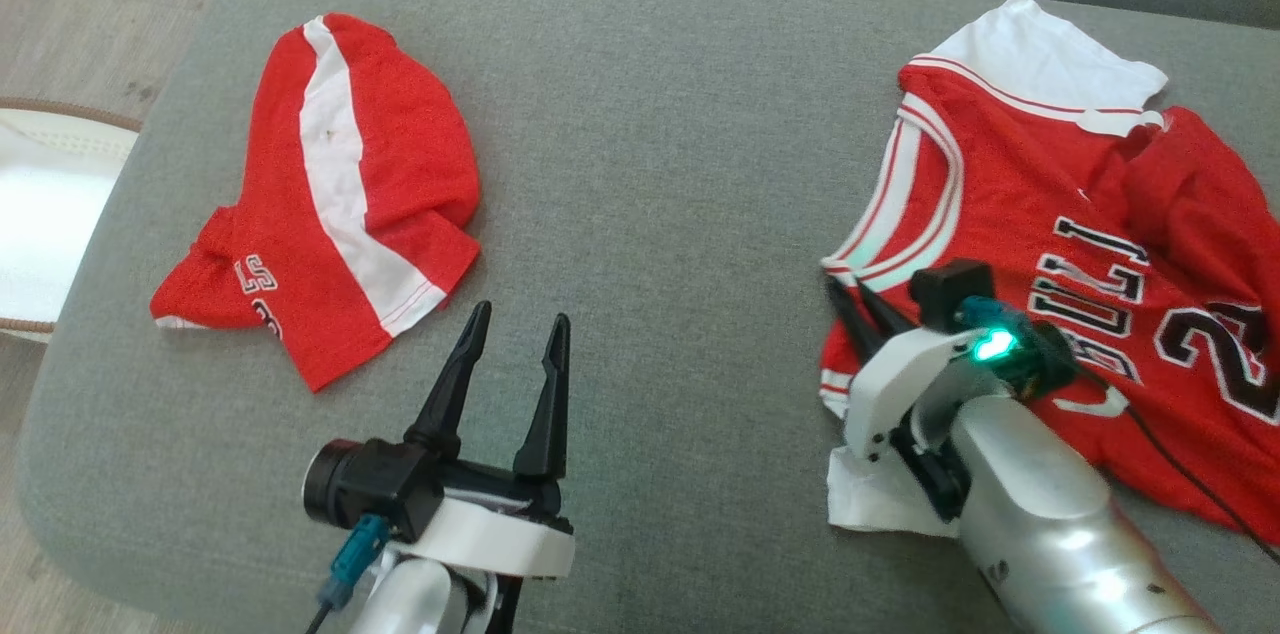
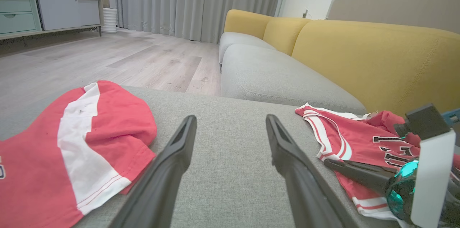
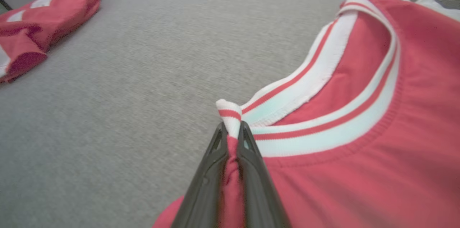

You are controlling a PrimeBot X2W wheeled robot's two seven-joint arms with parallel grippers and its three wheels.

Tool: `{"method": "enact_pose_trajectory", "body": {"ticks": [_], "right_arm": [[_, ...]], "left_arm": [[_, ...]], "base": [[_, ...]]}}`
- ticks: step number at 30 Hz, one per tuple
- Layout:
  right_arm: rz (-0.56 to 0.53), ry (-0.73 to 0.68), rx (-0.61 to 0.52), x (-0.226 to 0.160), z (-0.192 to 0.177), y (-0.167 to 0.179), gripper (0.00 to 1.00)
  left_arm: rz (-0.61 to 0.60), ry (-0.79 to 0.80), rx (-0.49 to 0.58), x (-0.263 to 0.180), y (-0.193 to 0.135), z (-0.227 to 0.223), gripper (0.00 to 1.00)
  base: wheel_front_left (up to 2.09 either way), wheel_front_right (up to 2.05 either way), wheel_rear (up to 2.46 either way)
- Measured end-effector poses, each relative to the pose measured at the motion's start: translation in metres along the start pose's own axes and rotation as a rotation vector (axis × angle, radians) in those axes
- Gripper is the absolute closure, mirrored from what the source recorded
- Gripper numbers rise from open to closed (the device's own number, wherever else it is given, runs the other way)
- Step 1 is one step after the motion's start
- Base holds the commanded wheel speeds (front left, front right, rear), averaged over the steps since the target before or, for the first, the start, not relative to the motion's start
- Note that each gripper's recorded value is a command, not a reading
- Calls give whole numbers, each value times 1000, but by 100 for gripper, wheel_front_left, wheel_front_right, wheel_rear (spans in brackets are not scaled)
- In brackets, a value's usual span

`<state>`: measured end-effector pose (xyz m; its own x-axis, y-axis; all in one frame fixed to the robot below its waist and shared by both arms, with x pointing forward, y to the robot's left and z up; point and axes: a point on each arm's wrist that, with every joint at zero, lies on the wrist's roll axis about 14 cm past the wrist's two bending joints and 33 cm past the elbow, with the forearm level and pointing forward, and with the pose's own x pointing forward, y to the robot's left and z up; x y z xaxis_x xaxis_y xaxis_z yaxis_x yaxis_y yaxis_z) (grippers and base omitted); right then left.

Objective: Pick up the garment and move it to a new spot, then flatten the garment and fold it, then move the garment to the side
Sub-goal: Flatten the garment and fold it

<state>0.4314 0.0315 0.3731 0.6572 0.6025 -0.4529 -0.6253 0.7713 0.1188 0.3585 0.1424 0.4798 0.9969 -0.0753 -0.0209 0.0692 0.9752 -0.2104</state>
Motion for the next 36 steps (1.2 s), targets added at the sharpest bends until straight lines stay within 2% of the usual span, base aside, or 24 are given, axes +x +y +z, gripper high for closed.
{"method": "enact_pose_trajectory", "body": {"ticks": [4,13,17,18,19,20,23,27,31,36], "right_arm": [[49,-40,-13,3,8,15,100],[208,-190,-99,15,69,61,100],[247,-208,-101,14,75,75,100],[258,-202,-104,13,73,79,85],[270,-196,-111,13,70,82,3],[278,-189,-119,12,68,85,0],[276,-178,-110,10,64,85,0],[192,-190,-70,8,69,57,0],[62,-231,-35,-3,81,10,0],[-174,-370,-40,-50,115,-87,0]], "left_arm": [[-1,2,0,0,0,0,0],[-2,-16,7,2,-1,6,0],[-4,-22,2,-1,-2,8,0],[-4,-22,3,-1,-3,8,0],[-5,-23,3,-1,-3,8,0],[-6,-24,3,-2,-3,9,0],[-3,-26,3,-1,-3,9,0],[-7,-30,1,2,-4,10,0],[-34,-39,-4,8,-12,12,0],[-90,-57,-11,16,-29,17,0]], "base": [[0,0,0],[0,0,0],[0,0,0],[0,0,0],[0,0,0],[0,0,0],[0,0,0],[0,0,0],[0,0,0],[0,0,0]]}}
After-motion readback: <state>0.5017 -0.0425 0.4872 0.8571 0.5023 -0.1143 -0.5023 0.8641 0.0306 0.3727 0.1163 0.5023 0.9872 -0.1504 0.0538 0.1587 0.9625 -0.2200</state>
